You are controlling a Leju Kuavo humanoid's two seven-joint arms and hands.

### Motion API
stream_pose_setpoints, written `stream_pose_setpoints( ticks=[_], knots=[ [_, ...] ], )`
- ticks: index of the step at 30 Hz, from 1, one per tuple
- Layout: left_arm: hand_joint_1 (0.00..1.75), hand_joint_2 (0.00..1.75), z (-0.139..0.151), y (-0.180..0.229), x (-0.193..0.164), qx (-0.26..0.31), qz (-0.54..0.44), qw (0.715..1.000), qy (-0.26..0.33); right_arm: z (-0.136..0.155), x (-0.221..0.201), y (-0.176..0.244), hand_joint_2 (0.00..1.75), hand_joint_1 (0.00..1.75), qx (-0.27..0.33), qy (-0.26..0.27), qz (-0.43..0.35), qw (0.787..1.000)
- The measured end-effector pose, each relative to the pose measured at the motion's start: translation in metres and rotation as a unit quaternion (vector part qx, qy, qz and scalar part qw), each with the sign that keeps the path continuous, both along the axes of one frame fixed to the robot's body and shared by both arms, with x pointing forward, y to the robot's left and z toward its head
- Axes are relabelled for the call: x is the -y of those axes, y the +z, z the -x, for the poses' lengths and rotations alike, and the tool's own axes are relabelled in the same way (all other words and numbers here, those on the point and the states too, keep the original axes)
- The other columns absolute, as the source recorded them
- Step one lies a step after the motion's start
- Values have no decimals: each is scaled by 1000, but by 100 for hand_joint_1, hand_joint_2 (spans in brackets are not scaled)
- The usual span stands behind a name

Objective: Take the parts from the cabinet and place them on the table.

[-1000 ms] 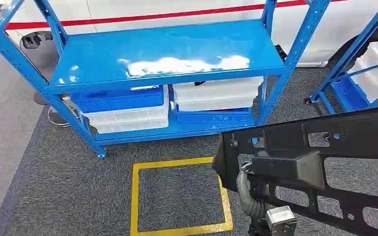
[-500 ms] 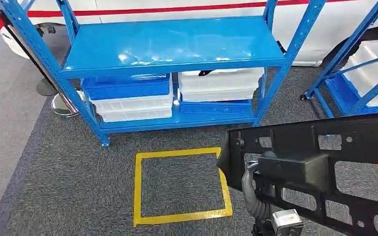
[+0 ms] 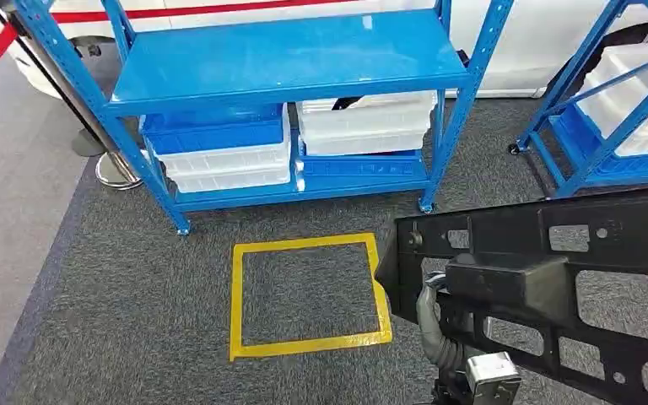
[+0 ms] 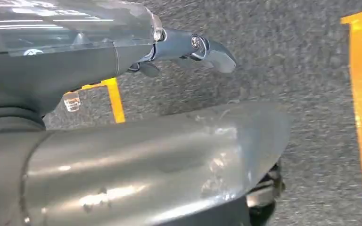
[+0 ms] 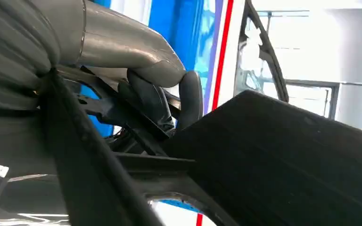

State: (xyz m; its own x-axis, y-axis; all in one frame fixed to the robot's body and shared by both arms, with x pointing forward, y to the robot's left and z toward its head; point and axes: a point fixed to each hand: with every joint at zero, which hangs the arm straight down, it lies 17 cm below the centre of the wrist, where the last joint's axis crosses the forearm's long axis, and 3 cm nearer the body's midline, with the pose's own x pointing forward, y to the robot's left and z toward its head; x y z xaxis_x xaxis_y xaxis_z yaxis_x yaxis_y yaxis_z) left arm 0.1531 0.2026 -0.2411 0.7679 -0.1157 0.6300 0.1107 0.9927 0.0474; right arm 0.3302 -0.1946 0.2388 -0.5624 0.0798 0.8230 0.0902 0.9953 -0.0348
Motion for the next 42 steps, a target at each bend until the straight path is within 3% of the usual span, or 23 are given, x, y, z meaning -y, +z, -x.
stream_pose_setpoints(
  ticks=[42],
  knots=[
    [0,0,3,-1,4,-7,2,1000,-21,2,4,-9,175,175,-13,-23,20,999]
  ],
)
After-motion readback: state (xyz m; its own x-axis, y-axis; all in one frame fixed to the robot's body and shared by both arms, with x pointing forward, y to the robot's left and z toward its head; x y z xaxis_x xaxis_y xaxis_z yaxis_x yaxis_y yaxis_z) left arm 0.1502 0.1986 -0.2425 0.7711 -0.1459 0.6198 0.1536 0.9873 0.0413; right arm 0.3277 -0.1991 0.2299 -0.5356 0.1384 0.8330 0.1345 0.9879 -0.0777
